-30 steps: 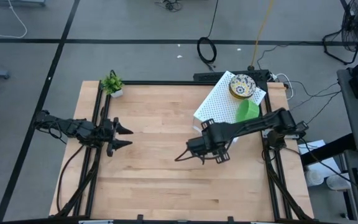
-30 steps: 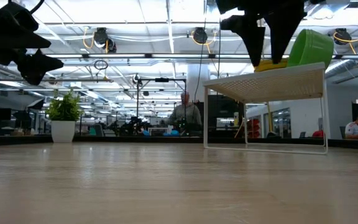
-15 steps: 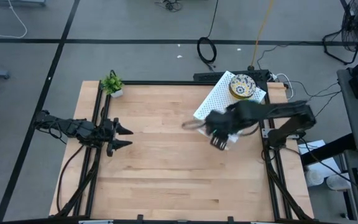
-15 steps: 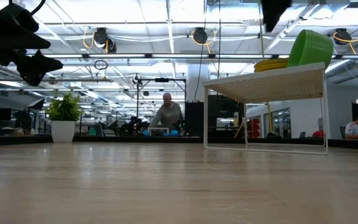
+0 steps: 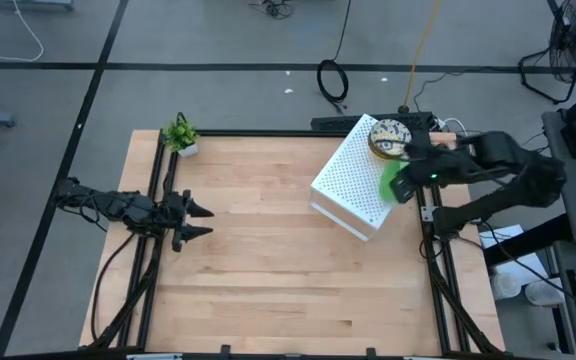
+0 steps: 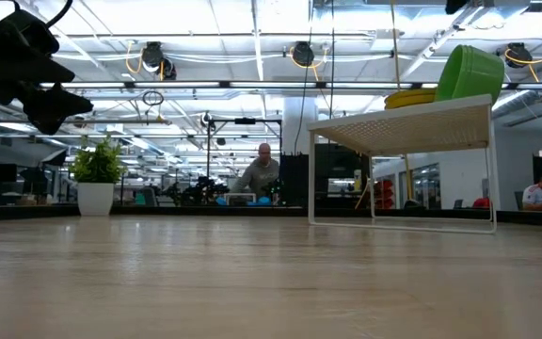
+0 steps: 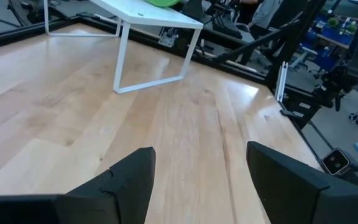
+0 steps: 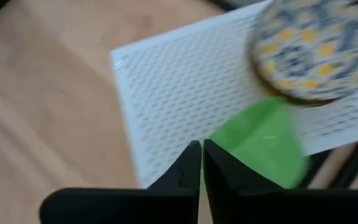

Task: Pick & Place Mini bowls
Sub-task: Adjust the green bowls on the shelf

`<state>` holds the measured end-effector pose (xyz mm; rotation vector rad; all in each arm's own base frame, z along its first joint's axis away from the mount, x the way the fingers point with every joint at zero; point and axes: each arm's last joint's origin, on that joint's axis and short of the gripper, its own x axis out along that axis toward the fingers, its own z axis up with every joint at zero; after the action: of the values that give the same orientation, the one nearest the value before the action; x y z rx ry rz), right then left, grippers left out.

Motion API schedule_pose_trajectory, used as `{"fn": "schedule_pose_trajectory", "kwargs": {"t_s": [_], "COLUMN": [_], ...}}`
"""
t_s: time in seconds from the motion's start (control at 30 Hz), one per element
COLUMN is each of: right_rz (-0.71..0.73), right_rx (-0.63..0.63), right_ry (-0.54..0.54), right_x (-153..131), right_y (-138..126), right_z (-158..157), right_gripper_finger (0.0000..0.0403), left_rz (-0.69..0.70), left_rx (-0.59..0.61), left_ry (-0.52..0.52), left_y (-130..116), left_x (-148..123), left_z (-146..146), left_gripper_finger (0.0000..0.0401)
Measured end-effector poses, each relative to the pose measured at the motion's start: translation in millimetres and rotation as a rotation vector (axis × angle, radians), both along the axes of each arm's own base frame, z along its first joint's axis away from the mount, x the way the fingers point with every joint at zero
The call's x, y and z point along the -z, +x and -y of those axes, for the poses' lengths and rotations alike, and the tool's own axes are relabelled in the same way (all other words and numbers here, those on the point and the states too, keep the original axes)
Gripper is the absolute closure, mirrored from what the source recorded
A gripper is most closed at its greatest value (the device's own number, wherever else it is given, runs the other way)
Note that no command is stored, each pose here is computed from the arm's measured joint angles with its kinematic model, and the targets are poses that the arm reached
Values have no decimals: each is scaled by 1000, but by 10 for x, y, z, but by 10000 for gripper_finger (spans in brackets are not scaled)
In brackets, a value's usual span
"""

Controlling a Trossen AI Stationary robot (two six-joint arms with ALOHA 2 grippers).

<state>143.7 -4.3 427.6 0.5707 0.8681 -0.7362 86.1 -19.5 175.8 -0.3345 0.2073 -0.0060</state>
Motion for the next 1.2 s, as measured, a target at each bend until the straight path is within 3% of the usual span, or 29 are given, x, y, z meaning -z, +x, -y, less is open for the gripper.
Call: {"fn": "schedule_pose_trajectory", "kwargs": {"t_s": [0.1,0.43,0.8,1.2], "right_rz": [7,-135,-122,14], "right_rx": [48,133,131,21], "right_ry": [-52,-63,57,14], "right_x": [53,518,539,497], "right_y": [-143,-320,-322,-69], "right_z": [42,174,150,168], "right_gripper_finger": [401,402,403,403], "left_rz": [-2,-3,-2,-3], "left_rx": [-2,-5,-5,-6], "left_ry": [-12,-26,-26,-28], "left_y": [0,0,0,0], "left_x": [1,1,1,1], "left_z": [0,0,0,0], "left_gripper_finger": [148,148,148,148]}}
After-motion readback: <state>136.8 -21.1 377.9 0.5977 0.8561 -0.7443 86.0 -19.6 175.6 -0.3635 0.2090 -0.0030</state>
